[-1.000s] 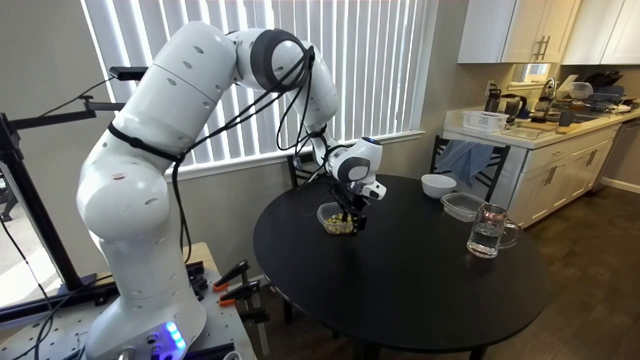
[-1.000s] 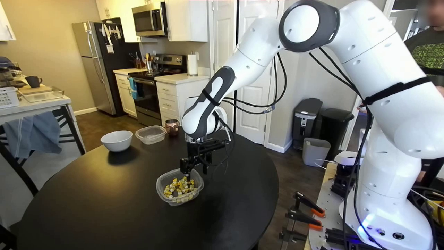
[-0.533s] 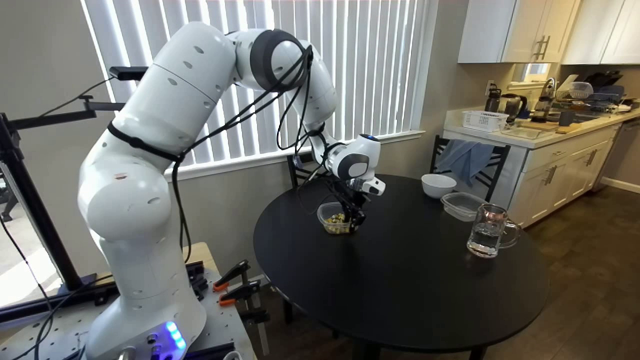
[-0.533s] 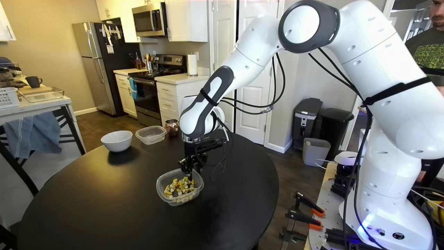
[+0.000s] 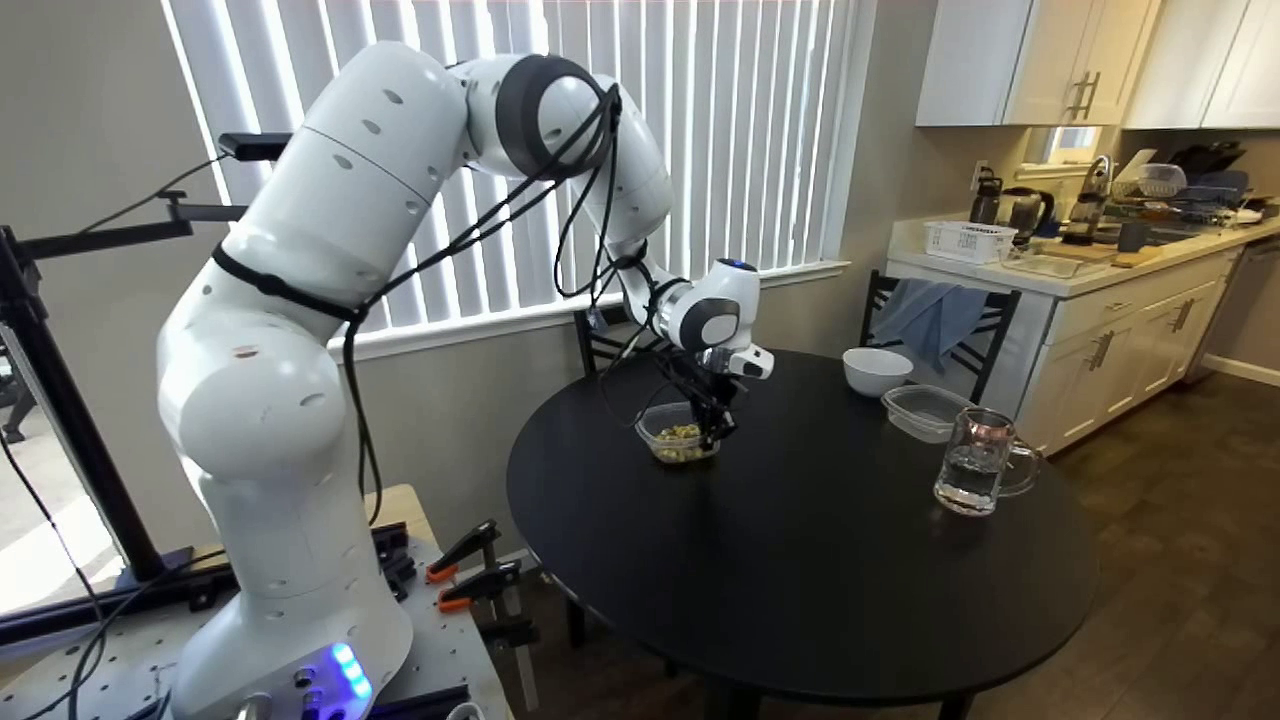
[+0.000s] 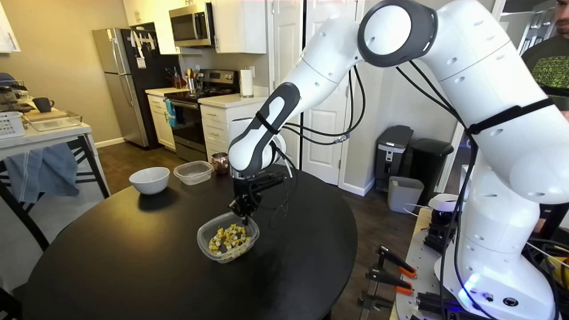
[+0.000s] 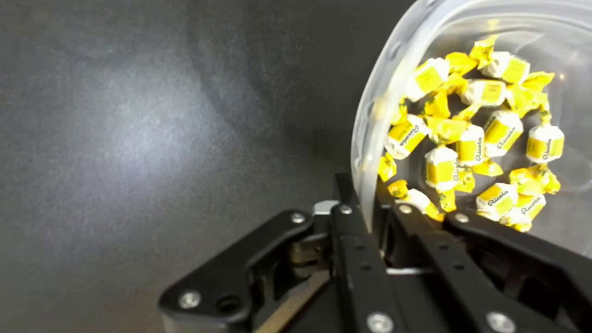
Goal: Pour out the contents of the bowl onto the table
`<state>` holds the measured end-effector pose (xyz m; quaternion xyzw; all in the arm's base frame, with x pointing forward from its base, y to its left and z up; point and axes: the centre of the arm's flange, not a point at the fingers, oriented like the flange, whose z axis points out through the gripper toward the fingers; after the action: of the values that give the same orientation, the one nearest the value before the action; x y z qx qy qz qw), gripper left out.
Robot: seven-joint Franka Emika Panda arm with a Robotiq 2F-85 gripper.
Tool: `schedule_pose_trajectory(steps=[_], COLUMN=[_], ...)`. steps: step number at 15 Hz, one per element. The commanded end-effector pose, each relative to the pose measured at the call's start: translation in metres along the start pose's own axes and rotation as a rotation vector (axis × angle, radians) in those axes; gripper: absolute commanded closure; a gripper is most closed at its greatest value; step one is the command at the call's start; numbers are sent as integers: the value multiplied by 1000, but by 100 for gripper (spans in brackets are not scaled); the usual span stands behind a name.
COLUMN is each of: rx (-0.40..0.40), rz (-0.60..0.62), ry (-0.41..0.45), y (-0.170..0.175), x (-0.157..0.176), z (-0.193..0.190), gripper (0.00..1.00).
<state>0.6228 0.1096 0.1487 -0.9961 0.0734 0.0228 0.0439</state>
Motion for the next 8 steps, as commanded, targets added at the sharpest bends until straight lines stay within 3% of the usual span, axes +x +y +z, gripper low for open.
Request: schedule_pose_trajectory(steps=[1,8], rx=[-73,-339], rz=[-55,-320], ry=[62,149], y=[10,0], x=[9,29], z=[-46,-89], gripper=[100,99])
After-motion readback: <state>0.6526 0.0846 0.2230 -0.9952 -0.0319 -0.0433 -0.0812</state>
